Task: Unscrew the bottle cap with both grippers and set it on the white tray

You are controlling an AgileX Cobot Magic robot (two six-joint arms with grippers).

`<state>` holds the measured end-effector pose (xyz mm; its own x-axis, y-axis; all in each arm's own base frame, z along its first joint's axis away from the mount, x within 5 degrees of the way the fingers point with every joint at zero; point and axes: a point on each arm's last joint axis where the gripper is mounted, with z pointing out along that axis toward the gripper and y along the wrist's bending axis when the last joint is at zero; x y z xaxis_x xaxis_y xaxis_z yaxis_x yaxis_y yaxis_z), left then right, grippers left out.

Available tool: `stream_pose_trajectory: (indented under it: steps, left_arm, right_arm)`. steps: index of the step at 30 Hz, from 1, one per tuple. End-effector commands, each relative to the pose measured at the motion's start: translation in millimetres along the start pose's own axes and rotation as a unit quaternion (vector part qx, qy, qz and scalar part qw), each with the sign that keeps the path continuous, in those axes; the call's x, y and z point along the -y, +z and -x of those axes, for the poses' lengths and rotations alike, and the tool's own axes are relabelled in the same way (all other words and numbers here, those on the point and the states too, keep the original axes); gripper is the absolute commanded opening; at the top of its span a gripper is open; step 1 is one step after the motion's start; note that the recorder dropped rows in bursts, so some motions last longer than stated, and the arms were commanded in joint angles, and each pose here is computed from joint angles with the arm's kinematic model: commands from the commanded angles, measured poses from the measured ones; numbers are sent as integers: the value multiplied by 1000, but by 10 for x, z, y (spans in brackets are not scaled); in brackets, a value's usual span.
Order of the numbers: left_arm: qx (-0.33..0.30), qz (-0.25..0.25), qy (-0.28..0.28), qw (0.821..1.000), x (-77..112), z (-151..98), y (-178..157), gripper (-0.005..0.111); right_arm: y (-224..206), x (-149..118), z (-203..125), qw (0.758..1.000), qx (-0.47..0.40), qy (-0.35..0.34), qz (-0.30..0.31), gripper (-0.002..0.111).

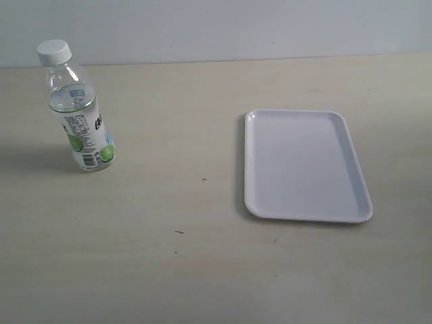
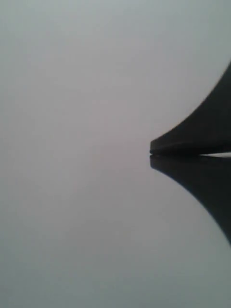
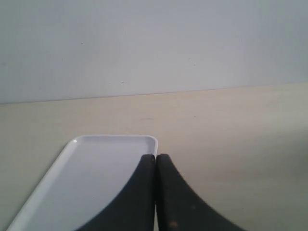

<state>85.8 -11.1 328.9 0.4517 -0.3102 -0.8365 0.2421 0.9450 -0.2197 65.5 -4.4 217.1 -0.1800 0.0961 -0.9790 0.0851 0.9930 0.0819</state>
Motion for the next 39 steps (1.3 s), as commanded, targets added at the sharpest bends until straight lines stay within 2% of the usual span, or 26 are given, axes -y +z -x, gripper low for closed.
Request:
stream_pose_trajectory:
  steps: [1,5,10,14,15,17,19,20,22,24,29,32,39]
  left_arm:
    - [-172,9,48,984,-62,-611,323,0]
    - [-297,1,83,951,-136,-1194,450,0]
    - [-334,7,84,939,-210,-1564,513,0]
    - [-362,-8,96,927,-218,-1715,496,2]
    - [-372,-37,113,921,-188,-1763,484,9]
    - [-380,-56,122,915,-168,-1794,472,23]
    - [-392,-76,132,907,-148,-1828,452,43]
    - [-405,-83,138,900,-149,-1866,433,71]
    - [-415,-81,135,896,-160,-1908,422,95]
    - [-428,-66,122,893,-187,-1971,408,105]
    - [-427,-73,107,895,-218,-2219,399,105]
    - [-395,-73,85,912,-250,-2428,408,105]
    - [-422,-54,59,903,-348,-2925,546,105]
  right_arm:
    - [2,4,-4,1000,-1,0,-2,0]
    - [2,4,-4,1000,-1,0,-2,0]
    - [2,4,-4,1000,-1,0,-2,0]
    - [2,4,-4,1000,-1,0,-2,0]
    - [2,4,-4,1000,-1,0,-2,0]
    - [2,4,-4,1000,-1,0,-2,0]
    - [2,4,-4,1000,-1,0,-2,0]
    - [2,4,-4,1000,-1,0,-2,0]
    - [2,4,-4,1000,-1,0,-2,0]
    - [2,4,-4,1000,-1,-1,-3,0]
    - [2,4,-4,1000,-1,0,-3,0]
    - [2,4,-4,1000,-1,0,-3,0]
    - [2,4,-4,1000,-1,0,-3,0]
